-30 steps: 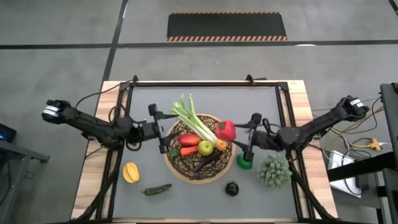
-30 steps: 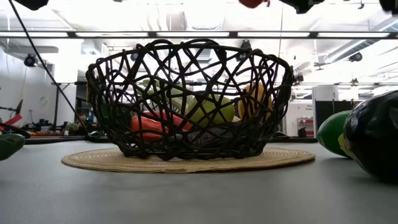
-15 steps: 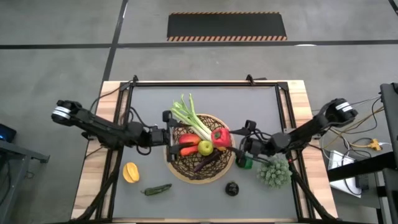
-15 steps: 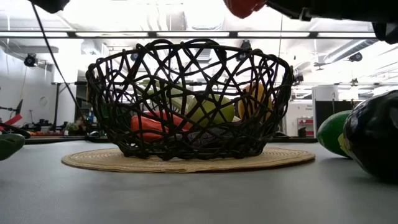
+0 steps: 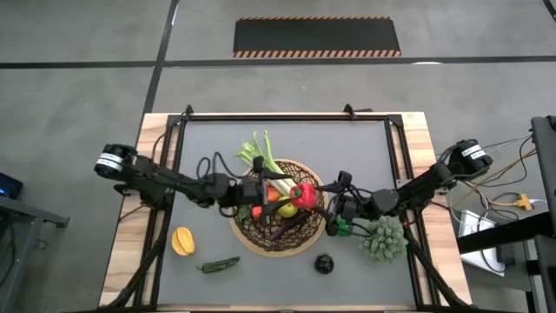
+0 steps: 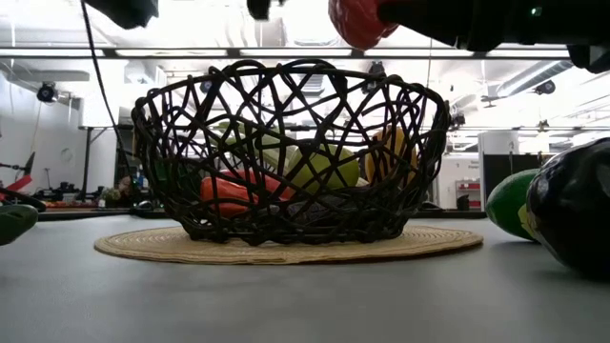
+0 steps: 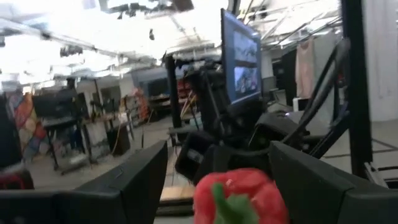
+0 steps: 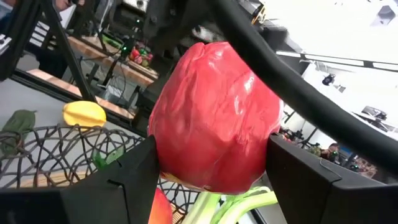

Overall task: Build produce basket
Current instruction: Put the red bell pepper into the wire basket

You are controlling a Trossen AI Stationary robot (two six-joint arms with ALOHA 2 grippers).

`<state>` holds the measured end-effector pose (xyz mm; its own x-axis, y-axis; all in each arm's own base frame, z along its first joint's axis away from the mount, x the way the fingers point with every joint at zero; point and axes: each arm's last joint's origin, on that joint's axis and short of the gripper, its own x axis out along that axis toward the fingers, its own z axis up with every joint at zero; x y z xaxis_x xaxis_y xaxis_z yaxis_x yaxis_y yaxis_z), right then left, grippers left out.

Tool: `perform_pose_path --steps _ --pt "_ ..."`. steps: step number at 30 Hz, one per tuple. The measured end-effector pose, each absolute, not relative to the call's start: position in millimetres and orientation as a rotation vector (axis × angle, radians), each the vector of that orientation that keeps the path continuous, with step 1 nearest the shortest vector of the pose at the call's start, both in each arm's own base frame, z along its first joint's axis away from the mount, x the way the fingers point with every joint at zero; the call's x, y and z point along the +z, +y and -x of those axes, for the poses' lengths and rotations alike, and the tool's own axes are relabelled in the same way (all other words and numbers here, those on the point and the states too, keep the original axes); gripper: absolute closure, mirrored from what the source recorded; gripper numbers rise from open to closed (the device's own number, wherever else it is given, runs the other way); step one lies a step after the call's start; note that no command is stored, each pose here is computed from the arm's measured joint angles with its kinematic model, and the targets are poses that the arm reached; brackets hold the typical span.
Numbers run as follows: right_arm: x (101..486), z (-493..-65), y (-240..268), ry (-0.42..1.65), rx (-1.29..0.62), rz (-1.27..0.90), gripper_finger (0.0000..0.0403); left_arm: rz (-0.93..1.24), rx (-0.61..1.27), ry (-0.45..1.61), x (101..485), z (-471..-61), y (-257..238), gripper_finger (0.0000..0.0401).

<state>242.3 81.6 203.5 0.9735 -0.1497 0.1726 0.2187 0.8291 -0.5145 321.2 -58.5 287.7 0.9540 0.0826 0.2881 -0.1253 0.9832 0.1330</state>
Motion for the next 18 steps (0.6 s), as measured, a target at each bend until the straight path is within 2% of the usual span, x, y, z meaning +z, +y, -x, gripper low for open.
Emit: perform_pose_path --steps 8,18 --pt "204 -242 81 -0.121 -0.197 0.578 0.0156 -0.064 0.059 -0.253 274 -345 -48 0.0178" --pt "203 -242 81 -0.117 -0.196 0.591 0.0156 -0.061 0.057 -0.252 274 -344 -48 0.0266"
